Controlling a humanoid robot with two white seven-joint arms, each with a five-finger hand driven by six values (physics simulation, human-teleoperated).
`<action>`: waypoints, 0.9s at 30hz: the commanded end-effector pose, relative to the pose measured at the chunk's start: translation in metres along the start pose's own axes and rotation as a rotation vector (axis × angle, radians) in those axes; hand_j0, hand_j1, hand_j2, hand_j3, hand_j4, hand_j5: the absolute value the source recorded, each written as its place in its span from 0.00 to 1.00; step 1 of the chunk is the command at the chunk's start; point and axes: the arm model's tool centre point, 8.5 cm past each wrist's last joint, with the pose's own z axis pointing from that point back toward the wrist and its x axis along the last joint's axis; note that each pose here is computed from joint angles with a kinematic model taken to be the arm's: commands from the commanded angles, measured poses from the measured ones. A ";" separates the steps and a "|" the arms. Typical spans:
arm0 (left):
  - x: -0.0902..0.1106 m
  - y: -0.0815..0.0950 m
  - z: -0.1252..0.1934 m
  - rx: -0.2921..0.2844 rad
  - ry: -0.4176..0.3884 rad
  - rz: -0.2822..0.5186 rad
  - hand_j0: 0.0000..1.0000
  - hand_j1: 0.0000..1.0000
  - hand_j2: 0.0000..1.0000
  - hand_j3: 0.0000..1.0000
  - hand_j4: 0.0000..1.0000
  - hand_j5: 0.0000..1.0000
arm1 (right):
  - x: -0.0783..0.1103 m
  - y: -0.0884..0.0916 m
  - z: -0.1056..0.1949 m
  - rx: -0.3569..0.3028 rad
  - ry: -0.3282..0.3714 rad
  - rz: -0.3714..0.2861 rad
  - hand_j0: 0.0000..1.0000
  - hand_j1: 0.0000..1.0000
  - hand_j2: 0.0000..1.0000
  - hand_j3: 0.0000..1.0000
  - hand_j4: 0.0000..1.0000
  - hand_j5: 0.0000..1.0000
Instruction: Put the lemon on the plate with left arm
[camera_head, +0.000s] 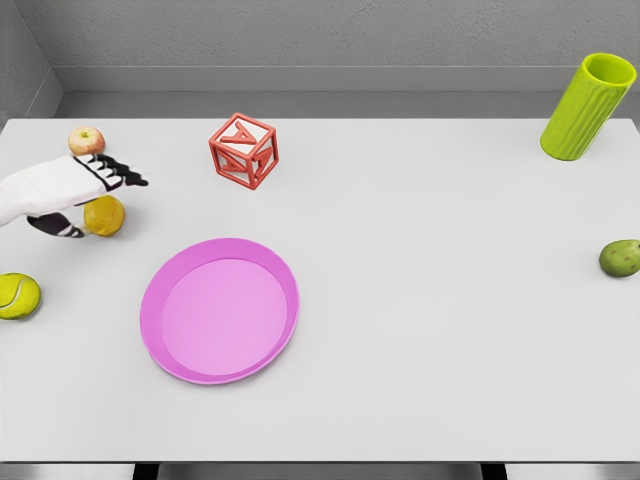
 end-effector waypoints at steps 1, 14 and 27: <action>-0.002 -0.004 0.002 -0.023 0.011 -0.017 1.00 1.00 1.00 1.00 1.00 1.00 | 0.000 0.000 0.000 0.000 0.000 0.000 1.00 1.00 1.00 1.00 1.00 1.00; 0.011 -0.011 -0.016 -0.098 -0.046 -0.056 1.00 1.00 1.00 1.00 1.00 1.00 | 0.000 0.000 0.000 0.000 0.000 0.000 1.00 1.00 1.00 1.00 1.00 1.00; -0.001 -0.017 -0.013 -0.118 -0.011 -0.041 1.00 1.00 1.00 1.00 1.00 1.00 | 0.000 0.000 0.000 0.000 -0.001 0.000 1.00 1.00 1.00 1.00 1.00 1.00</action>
